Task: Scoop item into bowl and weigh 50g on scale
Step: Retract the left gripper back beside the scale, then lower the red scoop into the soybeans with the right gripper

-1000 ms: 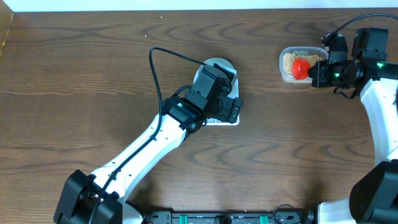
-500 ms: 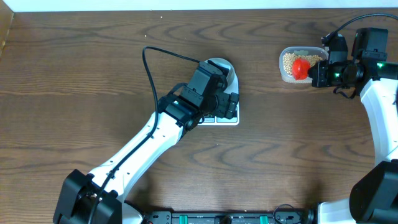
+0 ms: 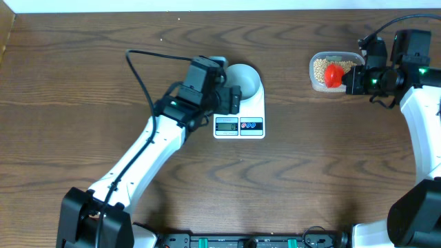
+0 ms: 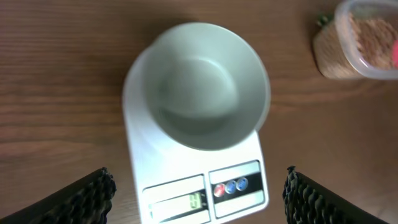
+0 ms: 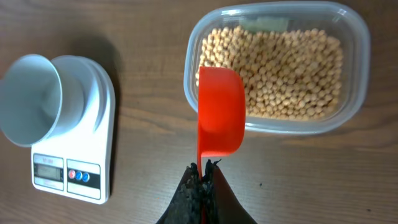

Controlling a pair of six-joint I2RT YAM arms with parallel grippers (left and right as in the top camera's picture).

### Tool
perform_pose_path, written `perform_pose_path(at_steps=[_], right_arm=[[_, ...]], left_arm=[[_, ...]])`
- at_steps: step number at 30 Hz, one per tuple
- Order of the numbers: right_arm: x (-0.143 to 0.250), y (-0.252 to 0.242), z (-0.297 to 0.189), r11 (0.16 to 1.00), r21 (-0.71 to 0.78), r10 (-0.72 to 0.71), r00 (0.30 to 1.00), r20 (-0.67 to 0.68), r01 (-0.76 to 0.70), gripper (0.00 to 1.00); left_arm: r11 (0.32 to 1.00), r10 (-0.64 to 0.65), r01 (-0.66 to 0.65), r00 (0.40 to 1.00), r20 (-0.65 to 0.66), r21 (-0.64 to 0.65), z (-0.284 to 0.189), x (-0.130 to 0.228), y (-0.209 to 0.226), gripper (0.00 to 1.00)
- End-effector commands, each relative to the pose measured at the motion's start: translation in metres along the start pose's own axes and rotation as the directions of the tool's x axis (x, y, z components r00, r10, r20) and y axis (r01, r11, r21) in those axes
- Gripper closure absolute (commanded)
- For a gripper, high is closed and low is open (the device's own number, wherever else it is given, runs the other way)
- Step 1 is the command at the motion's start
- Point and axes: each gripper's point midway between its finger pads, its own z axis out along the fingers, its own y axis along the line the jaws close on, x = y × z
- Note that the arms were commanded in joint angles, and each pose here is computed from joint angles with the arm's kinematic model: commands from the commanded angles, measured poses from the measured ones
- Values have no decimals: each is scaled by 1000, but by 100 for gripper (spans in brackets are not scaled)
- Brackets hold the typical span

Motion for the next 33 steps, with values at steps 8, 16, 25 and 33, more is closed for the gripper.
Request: perform_pose_path(at_steps=[8, 16, 25, 33], right_arm=[[-46, -27, -32, 978, 207, 14, 993, 116, -38, 99], [-44, -62, -25, 958, 266, 77, 990, 118, -106, 99], [-31, -77, 8, 956, 266, 113, 993, 44, -121, 99], [-25, -83, 24, 956, 267, 125, 992, 16, -125, 99]], left_arm=[[987, -138, 142, 989, 58, -71, -15, -22, 48, 12], [961, -250, 255, 967, 56, -111, -20, -20, 75, 11], [957, -259, 260, 966, 26, -128, -20, -11, 78, 11], [956, -260, 261, 965, 20, -131, -20, -10, 78, 11]])
